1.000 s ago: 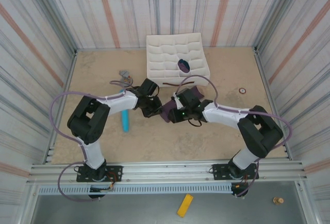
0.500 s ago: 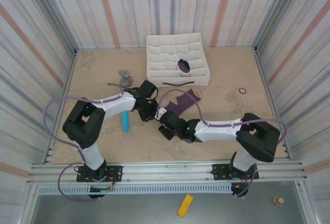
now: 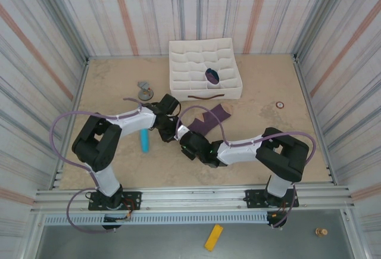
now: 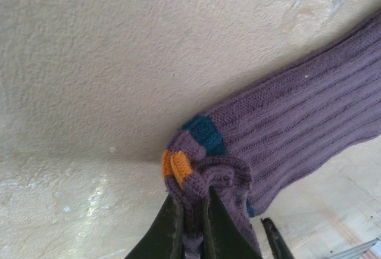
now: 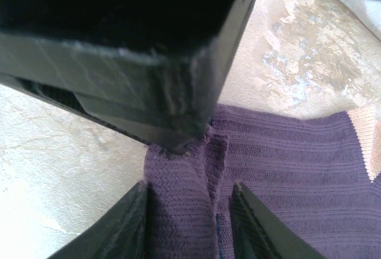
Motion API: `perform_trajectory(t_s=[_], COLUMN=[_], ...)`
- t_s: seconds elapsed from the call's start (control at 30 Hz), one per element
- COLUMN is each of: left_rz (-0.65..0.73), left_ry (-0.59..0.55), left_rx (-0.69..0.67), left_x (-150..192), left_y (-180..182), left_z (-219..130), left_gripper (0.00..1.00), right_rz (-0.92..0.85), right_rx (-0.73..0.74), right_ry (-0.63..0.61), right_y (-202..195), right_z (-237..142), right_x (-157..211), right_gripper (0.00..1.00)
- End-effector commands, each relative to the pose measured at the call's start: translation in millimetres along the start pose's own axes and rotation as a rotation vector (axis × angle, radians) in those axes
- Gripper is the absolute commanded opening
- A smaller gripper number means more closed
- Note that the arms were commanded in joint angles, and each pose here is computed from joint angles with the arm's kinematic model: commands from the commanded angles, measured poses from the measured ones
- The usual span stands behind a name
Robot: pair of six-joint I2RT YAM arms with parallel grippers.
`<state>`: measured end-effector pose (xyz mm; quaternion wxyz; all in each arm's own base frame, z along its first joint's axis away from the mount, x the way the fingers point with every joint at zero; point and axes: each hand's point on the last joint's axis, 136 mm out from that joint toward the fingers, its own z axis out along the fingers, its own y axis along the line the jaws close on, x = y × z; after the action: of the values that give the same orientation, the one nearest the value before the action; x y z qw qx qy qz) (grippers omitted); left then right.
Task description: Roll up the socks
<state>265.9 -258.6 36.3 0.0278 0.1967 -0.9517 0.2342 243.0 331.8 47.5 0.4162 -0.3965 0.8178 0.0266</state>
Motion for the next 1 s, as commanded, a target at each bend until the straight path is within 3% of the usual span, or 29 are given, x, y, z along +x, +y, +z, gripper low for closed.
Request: perform_trajectory(t_s=[0.0,0.47,0.7,0.77,0.9,0.97], left_rz=[-0.011,-0.019,-0.015,-0.009,0.008,0.031], left_ry=[0.055,0.110,0.111,0.097,0.021,-0.035], left_rx=[0.024,0.050,0.050,0.062,0.167,0.211], left_x=[6,7,7,6,0,-1], left_y=[3,3,3,1,-15,-22], left_z=[1,6,8,5,-5,-12], left_gripper=[0.00,0.00,0.00,0.10,0.54,0.70], right_rz=[-0.022,-0.016,0.020,0.064,0.211,0.278], right_rx=[-0.001,-0.036,-0.079,-0.108,-0.230,-0.273], right_ry=[0.036,0.015,0.043,0.067,0.150,0.174], right_y=[-1,3,3,3,3,4], right_z=[0,-3,2,3,7,6], right_x=[20,18,21,27,47,55], right_gripper=[0.45,0.38,0.04,0.00,0.00,0.00])
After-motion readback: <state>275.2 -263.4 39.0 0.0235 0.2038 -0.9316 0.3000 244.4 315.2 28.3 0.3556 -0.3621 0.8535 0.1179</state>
